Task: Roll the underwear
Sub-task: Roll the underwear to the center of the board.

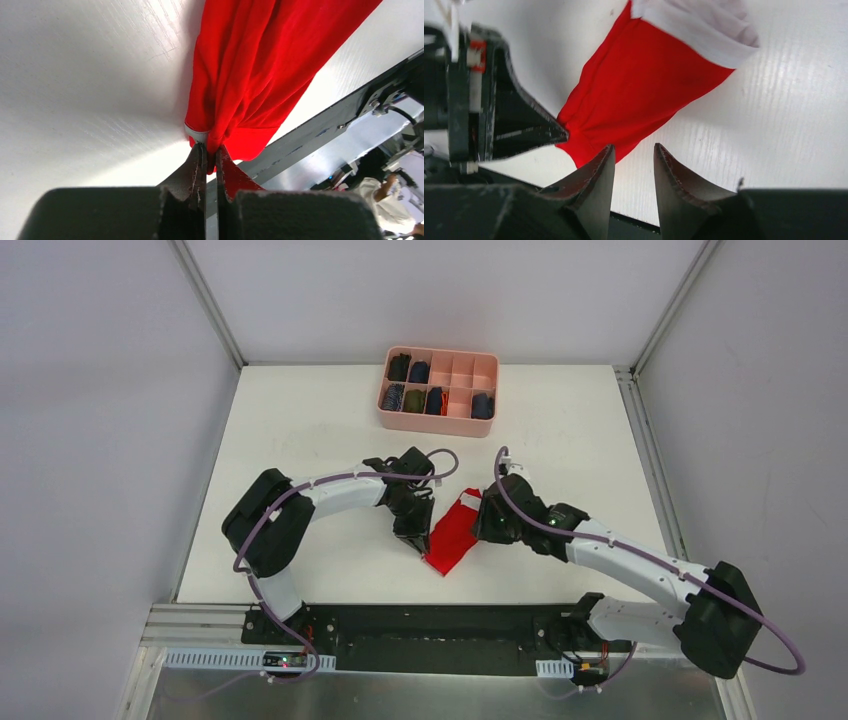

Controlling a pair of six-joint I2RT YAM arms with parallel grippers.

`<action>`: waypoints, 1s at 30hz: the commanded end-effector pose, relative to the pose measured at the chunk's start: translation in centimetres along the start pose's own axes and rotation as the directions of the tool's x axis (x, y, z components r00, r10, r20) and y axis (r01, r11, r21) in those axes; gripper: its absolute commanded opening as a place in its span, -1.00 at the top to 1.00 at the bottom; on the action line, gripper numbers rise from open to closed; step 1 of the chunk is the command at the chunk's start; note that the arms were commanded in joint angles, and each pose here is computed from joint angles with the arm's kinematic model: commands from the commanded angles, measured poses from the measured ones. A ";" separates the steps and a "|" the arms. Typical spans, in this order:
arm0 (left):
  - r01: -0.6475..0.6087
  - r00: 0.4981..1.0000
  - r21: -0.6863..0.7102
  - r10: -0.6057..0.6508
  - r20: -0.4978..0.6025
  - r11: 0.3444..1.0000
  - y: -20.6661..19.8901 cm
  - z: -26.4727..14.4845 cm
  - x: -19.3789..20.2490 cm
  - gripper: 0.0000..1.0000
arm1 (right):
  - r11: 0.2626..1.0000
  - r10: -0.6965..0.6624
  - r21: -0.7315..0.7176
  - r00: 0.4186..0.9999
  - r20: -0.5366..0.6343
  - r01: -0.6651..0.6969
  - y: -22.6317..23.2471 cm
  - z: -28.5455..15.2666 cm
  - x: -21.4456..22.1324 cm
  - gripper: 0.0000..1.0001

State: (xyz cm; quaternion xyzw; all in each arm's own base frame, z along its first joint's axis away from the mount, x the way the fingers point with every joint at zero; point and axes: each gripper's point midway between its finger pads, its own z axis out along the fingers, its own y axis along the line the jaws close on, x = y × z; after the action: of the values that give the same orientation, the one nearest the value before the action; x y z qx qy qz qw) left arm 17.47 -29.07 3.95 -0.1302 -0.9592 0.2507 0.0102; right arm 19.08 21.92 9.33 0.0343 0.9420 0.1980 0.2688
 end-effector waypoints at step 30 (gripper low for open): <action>0.396 0.914 0.202 -0.363 -0.181 0.896 -2.9 -2.6 -0.5 1.00 | 0.387 -0.892 0.013 0.370 0.261 0.922 8.5 1.8 7.4 -0.15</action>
State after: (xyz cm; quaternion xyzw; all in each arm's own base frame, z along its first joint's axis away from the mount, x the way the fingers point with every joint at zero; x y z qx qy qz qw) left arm 17.55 -29.78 6.01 0.0434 -0.9352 0.3259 0.1315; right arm 12.32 29.94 5.86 -0.4782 0.7773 0.0890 0.3990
